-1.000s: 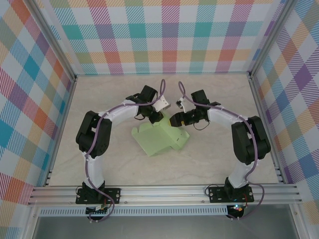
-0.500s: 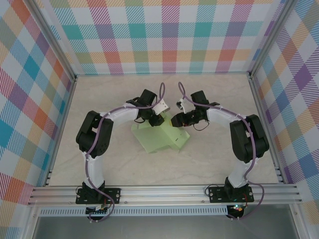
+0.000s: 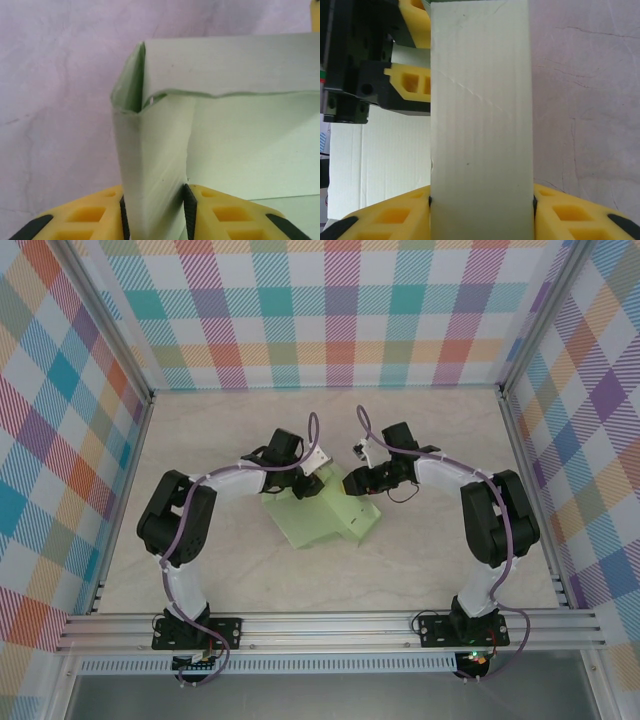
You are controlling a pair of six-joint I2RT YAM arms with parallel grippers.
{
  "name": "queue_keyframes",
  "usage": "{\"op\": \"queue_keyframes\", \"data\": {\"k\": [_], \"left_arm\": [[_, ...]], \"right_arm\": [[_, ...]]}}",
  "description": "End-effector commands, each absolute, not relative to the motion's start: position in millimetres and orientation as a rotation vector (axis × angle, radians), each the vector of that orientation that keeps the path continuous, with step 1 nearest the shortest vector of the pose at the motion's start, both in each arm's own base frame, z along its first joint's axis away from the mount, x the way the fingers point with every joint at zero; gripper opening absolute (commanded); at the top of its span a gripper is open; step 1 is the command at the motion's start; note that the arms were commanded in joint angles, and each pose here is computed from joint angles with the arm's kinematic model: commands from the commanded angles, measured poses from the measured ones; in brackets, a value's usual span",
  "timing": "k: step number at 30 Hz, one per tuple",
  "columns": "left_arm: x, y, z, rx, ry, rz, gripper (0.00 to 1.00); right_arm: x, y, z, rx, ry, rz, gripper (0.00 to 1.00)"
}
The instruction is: Fold the paper box
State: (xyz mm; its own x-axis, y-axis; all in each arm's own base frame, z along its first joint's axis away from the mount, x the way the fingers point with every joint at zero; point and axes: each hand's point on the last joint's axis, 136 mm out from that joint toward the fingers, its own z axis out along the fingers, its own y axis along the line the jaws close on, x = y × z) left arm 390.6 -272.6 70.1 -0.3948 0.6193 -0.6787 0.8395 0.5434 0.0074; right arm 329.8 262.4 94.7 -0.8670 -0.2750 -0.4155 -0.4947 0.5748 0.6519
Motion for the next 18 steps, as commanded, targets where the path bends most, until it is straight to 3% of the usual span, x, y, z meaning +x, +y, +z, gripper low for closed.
{"op": "queue_keyframes", "data": {"k": [1, 7, 12, 18], "left_arm": [[402, -274, 91, 1.146, 2.046, -0.454, 0.3], [403, -284, 89, 1.199, 2.019, -0.501, 0.18], [401, -290, 90, 1.226, 1.999, -0.539, 0.26], [394, -292, 108, 1.226, 1.931, -0.566, 0.23]], "right_arm": [[328, 266, 101, -0.651, 2.523, 1.217, 0.44], [328, 269, 106, -0.644, 2.509, 1.255, 0.44], [327, 271, 121, -0.638, 2.461, 1.32, 0.43], [326, 264, 141, -0.614, 2.418, 1.391, 0.41]]}}
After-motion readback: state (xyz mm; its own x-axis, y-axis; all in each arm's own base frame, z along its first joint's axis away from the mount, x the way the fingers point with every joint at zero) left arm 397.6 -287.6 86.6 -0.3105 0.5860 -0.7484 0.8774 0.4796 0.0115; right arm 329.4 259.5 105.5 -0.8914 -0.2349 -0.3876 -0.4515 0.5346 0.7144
